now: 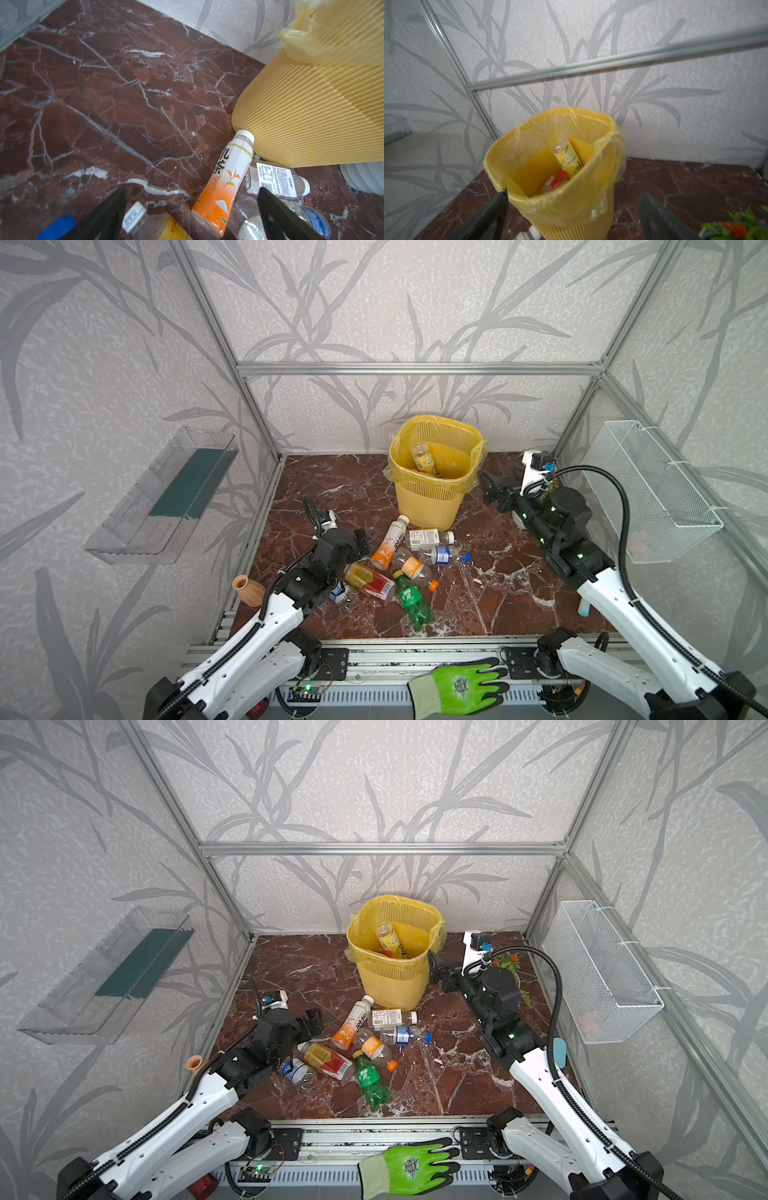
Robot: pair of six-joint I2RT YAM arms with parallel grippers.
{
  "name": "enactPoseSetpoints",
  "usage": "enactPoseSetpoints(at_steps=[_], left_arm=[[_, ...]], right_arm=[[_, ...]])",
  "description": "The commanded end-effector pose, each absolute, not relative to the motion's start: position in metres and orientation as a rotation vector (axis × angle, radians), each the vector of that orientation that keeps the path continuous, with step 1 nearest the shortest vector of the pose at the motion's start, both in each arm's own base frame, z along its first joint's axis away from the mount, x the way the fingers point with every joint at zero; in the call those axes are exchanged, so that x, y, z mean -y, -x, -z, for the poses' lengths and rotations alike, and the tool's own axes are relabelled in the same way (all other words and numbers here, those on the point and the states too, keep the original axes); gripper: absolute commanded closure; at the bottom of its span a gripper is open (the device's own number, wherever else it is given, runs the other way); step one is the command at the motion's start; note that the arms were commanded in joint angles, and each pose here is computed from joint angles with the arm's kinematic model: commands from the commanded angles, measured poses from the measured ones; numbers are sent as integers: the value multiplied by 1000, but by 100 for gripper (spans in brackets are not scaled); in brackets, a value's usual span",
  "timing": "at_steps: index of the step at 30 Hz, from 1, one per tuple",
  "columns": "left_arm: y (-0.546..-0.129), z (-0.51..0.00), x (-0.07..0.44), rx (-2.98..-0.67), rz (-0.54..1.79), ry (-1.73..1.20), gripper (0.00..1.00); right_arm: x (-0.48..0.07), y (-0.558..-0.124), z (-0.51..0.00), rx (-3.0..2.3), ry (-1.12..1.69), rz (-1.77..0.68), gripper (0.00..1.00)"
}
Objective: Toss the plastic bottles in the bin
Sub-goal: 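Withdraw the right gripper from the bin while the left gripper lowers toward the bottles, then close the left gripper on the yellow-and-red label bottle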
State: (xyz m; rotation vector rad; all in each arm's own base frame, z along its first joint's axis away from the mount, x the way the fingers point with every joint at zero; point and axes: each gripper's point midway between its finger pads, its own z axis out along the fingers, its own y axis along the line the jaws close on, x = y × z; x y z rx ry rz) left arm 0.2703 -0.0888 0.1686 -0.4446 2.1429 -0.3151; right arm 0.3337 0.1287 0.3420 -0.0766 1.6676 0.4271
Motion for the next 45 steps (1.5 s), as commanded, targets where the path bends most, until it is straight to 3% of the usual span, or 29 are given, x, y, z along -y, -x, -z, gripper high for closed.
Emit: enactPoseSetpoints(at_steps=[1,6,14,26,45], left_arm=[[-250,-161,81,-2184,338,626,4],[-230,-154,93,-2224,393,702,8],[-200,-136,113,-2269,342,805,9],[-185,-120,153,-2345,284,873,9],[-190,-91,164,-2402,182,971,11]], right_arm=[[-106,-323,-313,-1712,-24,-418,2],[-86,-313,-255,-1814,-105,-411,1],[-70,-308,-212,-1904,-129,-412,1],[-70,-310,-190,-1936,-123,-437,1],[-56,-303,-176,-1952,-167,-404,1]])
